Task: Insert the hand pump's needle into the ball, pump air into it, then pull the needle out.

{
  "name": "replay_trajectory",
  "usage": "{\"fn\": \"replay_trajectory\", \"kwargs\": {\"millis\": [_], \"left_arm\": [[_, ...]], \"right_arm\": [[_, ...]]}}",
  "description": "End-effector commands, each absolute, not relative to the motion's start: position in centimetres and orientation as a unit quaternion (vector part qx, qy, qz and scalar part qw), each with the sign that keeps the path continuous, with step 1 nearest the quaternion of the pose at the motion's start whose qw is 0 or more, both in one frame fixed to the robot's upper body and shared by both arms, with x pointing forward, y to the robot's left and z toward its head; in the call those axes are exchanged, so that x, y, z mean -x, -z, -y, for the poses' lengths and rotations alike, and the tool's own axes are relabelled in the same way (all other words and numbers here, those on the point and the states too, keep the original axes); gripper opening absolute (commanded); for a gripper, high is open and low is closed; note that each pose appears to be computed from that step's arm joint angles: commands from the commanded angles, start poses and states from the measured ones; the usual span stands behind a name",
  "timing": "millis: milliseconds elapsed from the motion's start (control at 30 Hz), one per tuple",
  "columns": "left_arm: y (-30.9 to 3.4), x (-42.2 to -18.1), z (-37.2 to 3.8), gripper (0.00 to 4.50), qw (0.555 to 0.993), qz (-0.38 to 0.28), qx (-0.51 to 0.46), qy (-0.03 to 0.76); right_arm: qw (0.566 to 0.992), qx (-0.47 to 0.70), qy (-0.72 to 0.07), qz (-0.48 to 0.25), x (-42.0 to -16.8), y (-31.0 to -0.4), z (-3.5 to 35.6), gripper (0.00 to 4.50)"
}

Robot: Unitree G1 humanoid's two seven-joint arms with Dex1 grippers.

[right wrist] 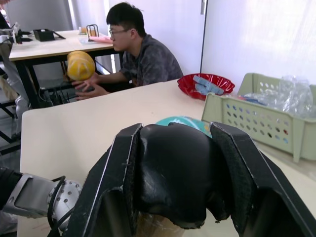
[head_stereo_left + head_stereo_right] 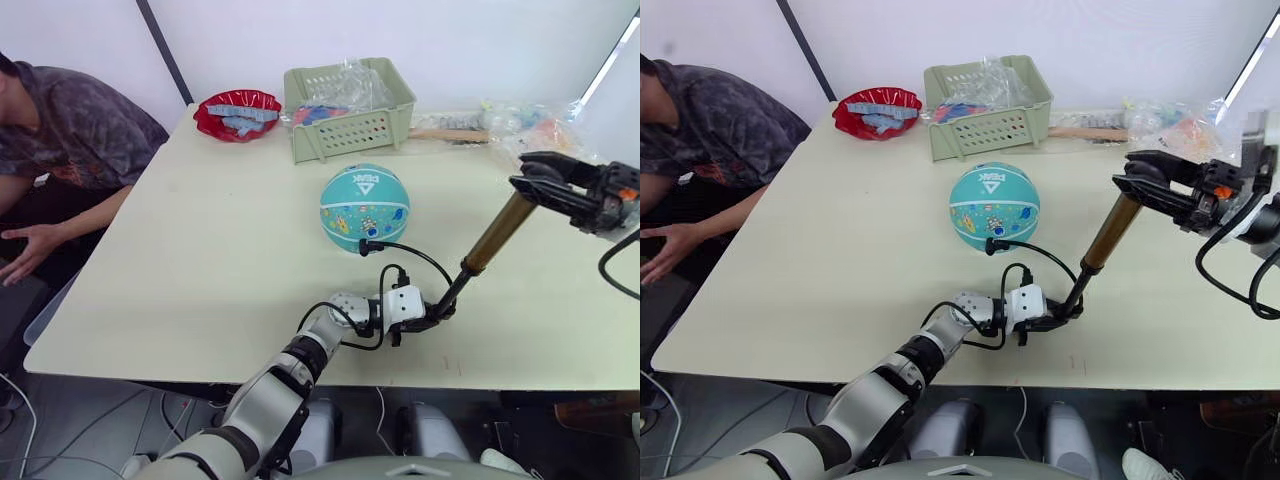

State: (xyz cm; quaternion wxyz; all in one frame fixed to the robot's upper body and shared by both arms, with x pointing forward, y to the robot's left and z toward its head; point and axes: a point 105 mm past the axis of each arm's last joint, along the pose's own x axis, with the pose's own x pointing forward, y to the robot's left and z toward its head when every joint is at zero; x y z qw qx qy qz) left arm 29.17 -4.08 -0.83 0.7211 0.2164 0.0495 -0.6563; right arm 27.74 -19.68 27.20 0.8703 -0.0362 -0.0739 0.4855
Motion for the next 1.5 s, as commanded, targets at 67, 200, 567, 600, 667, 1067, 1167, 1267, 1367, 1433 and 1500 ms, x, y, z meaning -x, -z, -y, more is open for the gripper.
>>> {"fn": "replay_trajectory", "kwargs": {"millis": [67,200,567,600,667,1067,1167,1267,1367,1433,1500], "left_arm": [[6.9,-26.2,0.8,1.01,0.682,-0.176,-0.245,0.667],[6.9,-26.3,0.8,1.01,0.682,-0.177,-0.246,0.666],[6.7,-26.3,0.8,1.01,0.682,-0.174,-0.247,0.667],[6.7,-26.3,0.8,1.01,0.682,-0.173,-0.246,0.667],[6.6,-26.4,0.9,1.01,0.682,-0.172,-0.246,0.667],[6.4,-26.7,0.9,1.01,0.687,-0.171,-0.242,0.663],[6.4,-26.7,0.9,1.01,0.688,-0.172,-0.242,0.662],[6.5,-26.7,0.8,1.01,0.688,-0.173,-0.242,0.662],[6.6,-26.6,0.8,1.01,0.688,-0.175,-0.243,0.661],[6.7,-26.7,0.7,1.01,0.688,-0.176,-0.245,0.660],[6.7,-26.7,0.7,1.01,0.689,-0.177,-0.245,0.659]], "right_arm": [[0.865,0.040,-0.472,0.165,-26.5,-32.4,20.5,1.63],[0.868,0.031,-0.474,0.145,-26.7,-31.0,20.3,1.63],[0.877,0.011,-0.479,0.036,-27.5,-20.9,18.8,1.63],[0.877,0.009,-0.480,0.030,-27.5,-20.4,18.7,1.63],[0.878,0.007,-0.478,0.011,-27.6,-18.4,18.4,1.63],[0.880,0.013,-0.471,-0.055,-26.9,-9.5,16.6,1.63],[0.881,0.015,-0.470,-0.052,-26.8,-9.1,16.4,1.63],[0.881,0.023,-0.470,-0.048,-26.9,-9.2,16.3,1.63],[0.886,0.021,-0.462,-0.025,-27.2,-10.7,16.8,1.63],[0.888,0.026,-0.460,-0.004,-27.3,-12.2,17.2,1.63],[0.889,0.019,-0.457,0.020,-27.4,-14.1,17.5,1.63]]}}
